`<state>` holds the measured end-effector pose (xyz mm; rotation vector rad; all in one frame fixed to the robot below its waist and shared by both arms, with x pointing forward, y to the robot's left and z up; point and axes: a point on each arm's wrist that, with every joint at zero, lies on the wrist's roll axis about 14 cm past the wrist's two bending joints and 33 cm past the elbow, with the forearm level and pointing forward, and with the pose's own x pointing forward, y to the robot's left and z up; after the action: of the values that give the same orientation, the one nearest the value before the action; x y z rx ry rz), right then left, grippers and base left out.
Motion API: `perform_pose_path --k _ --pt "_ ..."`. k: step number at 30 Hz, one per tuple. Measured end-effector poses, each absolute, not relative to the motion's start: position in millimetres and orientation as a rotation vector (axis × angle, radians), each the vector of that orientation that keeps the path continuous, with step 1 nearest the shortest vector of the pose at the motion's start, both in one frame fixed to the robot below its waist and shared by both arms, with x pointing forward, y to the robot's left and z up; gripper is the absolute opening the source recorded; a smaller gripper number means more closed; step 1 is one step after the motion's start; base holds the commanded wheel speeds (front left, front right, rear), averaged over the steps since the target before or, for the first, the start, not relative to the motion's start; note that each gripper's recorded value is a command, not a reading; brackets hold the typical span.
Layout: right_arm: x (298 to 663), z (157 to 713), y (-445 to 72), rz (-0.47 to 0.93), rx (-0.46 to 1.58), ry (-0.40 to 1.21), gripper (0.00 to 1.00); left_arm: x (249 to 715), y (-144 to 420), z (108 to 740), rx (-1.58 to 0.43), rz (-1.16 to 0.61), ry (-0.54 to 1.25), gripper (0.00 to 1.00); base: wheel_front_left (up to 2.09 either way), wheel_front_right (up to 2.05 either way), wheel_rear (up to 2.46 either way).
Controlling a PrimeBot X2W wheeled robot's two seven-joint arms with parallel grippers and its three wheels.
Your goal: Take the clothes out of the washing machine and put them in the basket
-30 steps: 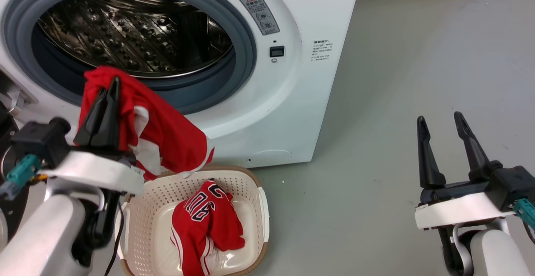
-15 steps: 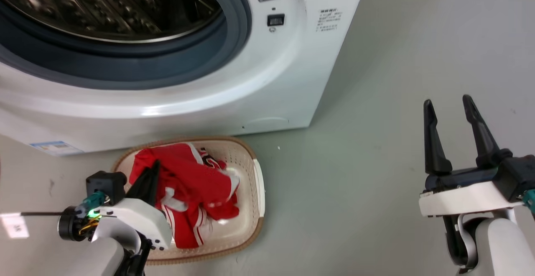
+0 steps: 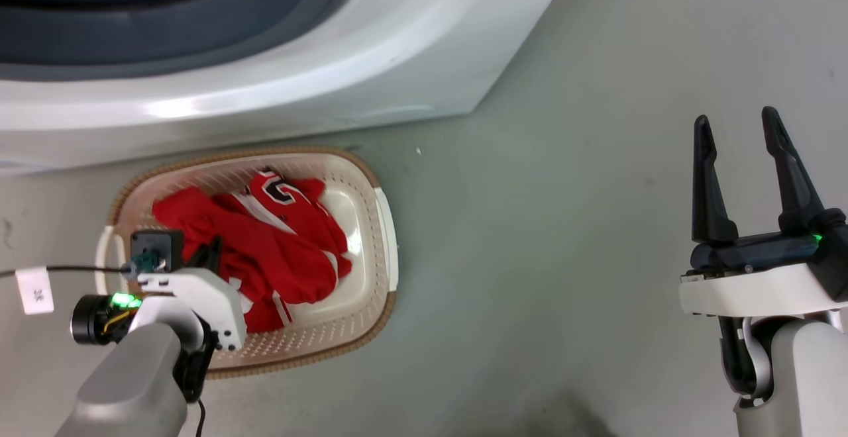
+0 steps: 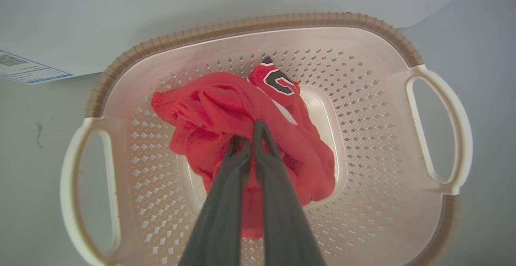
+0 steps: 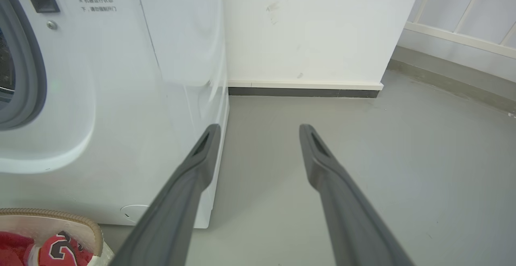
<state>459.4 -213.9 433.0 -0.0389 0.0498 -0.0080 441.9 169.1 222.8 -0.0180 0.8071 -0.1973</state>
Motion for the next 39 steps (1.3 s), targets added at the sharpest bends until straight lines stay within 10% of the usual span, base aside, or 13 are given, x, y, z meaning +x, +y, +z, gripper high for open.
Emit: perform_pose_path --k 18,20,21,39 --pt "464 389 -222 -0.021 -0.061 0.148 1.0 431 167 154 -0.037 -0.148 0.995 0.0 0.0 0.0 0.0" --pt "465 391 -221 -0.021 -0.06 0.143 1.0 432 165 157 -0.057 -0.131 0.985 0.47 0.0 0.0 0.0" --pt "465 394 -220 -0.018 -0.057 0.137 1.0 433 164 161 -0.07 -0.128 0.977 0.99 0.0 0.0 0.0" --pt "460 461 -200 0.028 -0.027 -0.015 1.0 498 185 317 -0.091 -0.101 0.474 1.0 0.0 0.0 0.0"
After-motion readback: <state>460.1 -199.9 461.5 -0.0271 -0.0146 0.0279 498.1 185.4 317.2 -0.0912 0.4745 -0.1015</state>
